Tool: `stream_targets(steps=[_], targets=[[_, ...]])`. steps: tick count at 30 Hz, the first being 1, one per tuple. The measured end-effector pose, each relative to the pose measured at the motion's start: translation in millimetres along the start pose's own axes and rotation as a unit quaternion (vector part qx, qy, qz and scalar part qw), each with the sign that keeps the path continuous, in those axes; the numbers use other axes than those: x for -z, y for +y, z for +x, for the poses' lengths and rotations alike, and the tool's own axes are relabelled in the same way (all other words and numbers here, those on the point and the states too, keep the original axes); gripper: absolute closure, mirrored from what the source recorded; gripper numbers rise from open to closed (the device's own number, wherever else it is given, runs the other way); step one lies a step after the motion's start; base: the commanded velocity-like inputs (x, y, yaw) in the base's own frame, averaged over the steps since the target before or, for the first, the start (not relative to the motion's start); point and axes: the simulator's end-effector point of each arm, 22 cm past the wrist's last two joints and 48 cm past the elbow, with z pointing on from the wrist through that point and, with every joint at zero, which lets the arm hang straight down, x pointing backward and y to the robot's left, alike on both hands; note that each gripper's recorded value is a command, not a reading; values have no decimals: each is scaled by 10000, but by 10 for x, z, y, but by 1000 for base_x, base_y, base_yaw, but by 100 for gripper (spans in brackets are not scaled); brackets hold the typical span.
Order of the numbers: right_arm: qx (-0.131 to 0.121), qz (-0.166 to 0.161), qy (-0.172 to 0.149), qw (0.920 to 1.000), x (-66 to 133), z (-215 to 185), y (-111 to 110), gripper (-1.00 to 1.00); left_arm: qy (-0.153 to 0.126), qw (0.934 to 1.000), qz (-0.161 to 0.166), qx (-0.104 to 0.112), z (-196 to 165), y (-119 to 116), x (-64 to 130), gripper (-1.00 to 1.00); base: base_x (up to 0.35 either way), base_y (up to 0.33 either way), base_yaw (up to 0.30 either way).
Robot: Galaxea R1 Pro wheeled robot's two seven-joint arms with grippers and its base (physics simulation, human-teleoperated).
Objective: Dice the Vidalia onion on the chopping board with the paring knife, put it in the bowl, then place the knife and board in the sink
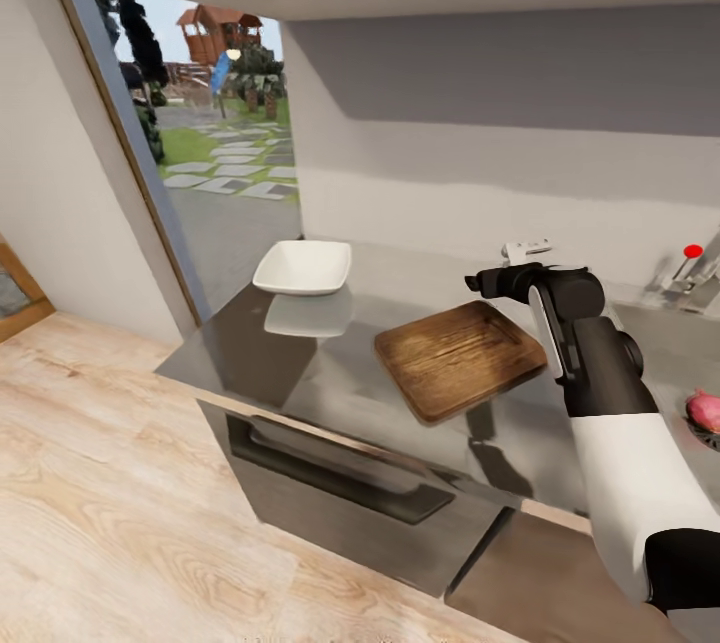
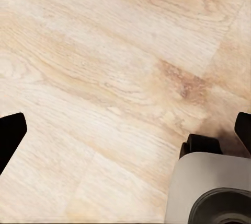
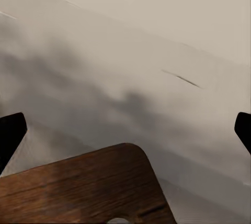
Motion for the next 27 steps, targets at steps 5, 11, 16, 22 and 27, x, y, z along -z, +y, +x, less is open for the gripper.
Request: stream_targets(steps=[5, 11, 16, 22, 27], targets=[[1, 1, 13, 10000, -10, 13, -1, -100, 11, 10000, 3, -4, 7, -5, 0, -100, -206, -211, 147], [-2, -6, 14, 10000, -9, 13, 3, -100, 19, 10000, -1, -4, 12, -3, 1, -100, -148, -250, 17], [3, -10, 11, 10000, -5, 11, 7, -100, 18, 10000, -7, 0, 12, 1, 3, -100, 116, -261, 1], [5, -12, 12, 10000, -7, 12, 9, -100, 17, 10000, -7, 3, 11, 1, 2, -100, 112, -136, 0], [-11, -22, 94, 10000, -8, 48, 18, -100, 13, 10000, -8, 4, 10, 1, 2, -100, 15, -19, 0]])
